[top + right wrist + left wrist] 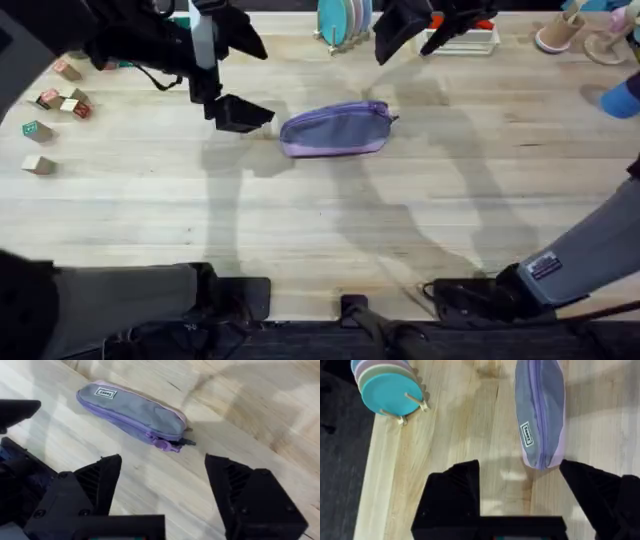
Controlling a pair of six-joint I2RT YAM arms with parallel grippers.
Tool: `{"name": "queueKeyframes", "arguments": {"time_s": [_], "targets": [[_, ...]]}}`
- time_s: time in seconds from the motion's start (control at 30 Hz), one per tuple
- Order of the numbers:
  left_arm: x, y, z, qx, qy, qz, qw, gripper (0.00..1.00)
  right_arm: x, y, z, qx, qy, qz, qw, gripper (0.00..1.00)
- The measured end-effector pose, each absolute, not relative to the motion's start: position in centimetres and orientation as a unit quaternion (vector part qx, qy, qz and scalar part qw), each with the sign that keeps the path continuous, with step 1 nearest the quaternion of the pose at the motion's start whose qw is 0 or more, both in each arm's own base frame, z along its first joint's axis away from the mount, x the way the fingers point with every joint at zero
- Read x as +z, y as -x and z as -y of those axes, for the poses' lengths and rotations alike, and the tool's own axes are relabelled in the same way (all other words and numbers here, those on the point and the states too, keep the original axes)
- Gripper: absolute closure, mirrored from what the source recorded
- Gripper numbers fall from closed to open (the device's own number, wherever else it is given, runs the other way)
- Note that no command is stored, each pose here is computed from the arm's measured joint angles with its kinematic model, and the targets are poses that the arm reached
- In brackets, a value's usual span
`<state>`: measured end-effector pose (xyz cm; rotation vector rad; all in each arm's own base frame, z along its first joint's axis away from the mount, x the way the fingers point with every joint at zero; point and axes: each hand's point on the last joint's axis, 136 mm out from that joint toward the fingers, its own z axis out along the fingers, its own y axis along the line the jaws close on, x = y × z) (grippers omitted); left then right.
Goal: Unzip the bag, pick up the pens from the table one at a time and place them inside, then zip the bag closed.
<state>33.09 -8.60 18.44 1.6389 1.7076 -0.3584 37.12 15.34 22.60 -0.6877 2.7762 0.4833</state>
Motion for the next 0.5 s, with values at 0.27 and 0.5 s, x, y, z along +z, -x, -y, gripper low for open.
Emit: {"name": "queueKeyframes", "arguments": {"time_s": [0.27,0.5], "targets": [[19.03,-32.78,8.84,-0.13,-0.643,-0.659,0.367,0.006,22.61,-36.93,-15.8,0.165,0.248,-0.947,0.121,0.006],[19.01,-32.78,8.83,-0.13,-0.643,-0.659,0.367,0.006,22.59,-36.9,-15.8,0.165,0.251,-0.946,0.12,0.006]]}}
